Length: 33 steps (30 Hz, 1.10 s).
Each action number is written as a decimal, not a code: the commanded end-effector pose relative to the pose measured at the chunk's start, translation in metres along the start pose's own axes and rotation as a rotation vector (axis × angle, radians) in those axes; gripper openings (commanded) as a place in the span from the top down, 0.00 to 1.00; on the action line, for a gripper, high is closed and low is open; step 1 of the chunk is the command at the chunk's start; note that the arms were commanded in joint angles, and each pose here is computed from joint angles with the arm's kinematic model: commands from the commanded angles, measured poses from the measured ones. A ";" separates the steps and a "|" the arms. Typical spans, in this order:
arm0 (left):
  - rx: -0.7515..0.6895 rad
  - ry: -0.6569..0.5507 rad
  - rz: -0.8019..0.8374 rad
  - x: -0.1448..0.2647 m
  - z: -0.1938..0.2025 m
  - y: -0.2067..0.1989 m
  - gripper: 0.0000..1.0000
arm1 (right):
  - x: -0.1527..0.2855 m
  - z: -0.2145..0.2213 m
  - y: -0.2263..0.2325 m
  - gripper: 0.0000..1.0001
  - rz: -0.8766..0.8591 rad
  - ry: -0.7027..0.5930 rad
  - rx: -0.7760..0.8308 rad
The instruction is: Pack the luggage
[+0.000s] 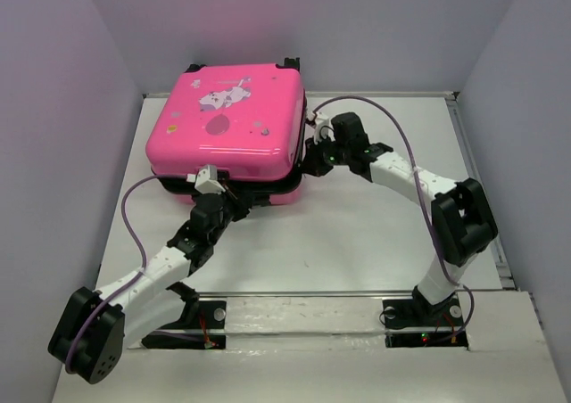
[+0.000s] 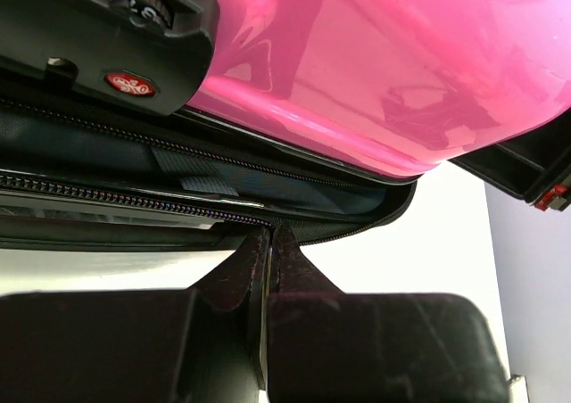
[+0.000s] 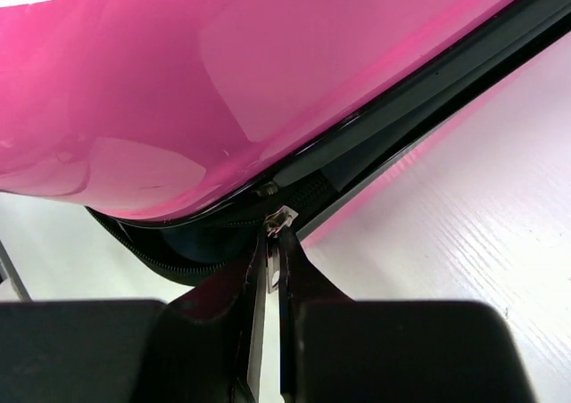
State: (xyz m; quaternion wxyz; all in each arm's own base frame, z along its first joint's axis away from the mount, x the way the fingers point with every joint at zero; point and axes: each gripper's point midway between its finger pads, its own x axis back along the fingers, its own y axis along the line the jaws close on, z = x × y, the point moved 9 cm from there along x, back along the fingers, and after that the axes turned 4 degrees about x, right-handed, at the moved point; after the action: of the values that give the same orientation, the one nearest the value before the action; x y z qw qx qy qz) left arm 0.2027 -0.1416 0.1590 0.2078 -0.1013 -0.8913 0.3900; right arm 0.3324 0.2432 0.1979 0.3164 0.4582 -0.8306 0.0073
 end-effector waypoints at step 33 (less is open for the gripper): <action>0.002 -0.001 0.176 -0.052 0.007 -0.076 0.94 | 0.090 0.042 0.179 0.93 -0.103 -0.046 0.038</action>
State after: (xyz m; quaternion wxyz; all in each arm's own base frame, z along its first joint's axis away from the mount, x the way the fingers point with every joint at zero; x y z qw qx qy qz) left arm 0.2299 -0.1859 0.1625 0.2151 -0.1135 -0.8952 0.3734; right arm 0.1935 0.2662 0.2468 0.2616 0.4083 -0.8742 0.0278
